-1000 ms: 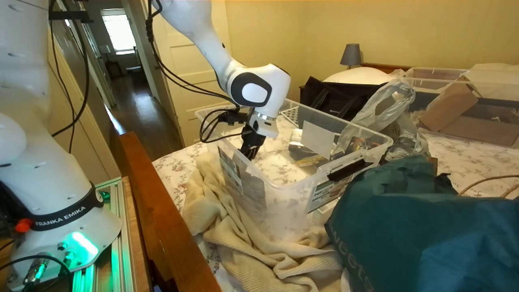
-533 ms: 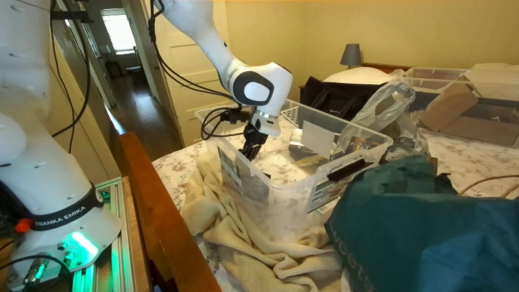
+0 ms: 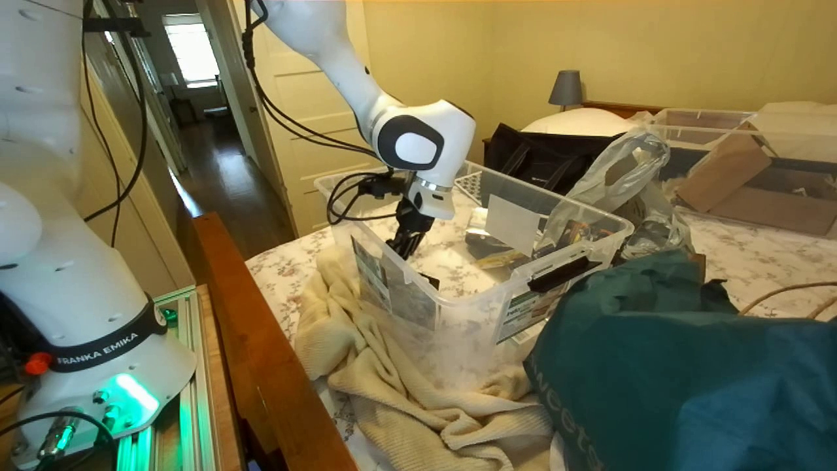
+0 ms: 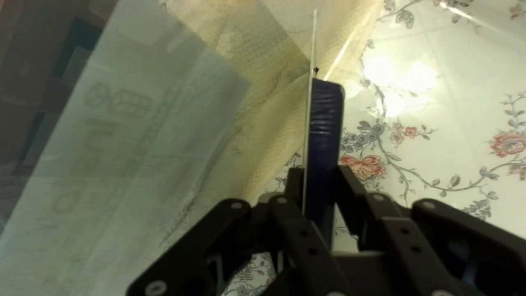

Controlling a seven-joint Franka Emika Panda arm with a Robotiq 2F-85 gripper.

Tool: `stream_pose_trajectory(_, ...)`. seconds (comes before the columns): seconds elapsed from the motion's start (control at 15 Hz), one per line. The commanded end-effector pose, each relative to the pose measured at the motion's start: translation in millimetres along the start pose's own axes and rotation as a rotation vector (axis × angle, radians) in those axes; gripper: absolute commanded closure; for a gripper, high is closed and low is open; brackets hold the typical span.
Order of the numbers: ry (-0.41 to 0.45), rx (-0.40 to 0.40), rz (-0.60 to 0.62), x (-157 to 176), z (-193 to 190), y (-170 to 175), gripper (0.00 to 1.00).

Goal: Remove the black pack from the clear bowl and put it on the bed

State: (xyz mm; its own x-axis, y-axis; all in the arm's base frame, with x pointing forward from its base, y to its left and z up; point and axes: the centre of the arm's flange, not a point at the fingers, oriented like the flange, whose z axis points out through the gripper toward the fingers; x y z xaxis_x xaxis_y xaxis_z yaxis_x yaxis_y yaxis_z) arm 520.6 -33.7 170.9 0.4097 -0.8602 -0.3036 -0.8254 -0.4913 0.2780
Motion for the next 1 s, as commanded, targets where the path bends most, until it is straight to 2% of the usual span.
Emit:
stream_pose_trajectory(0.0, -0.037, 0.088, -0.001, 4.1, -1.3, -1.4, 0.93)
stream_pose_trajectory(0.2, -0.045, 0.171, 0.014, 5.1, -7.4, 2.0, 0.93)
stream_pose_trajectory(0.47, -0.015, 0.257, 0.022, 5.0, -21.0, 9.3, 0.93)
stream_pose_trajectory(0.73, 0.026, 0.312, 0.02, 4.4, -38.0, 19.1, 0.93)
stream_pose_trajectory(0.93, 0.044, 0.314, 0.014, 5.2, -46.0, 22.4, 0.93)
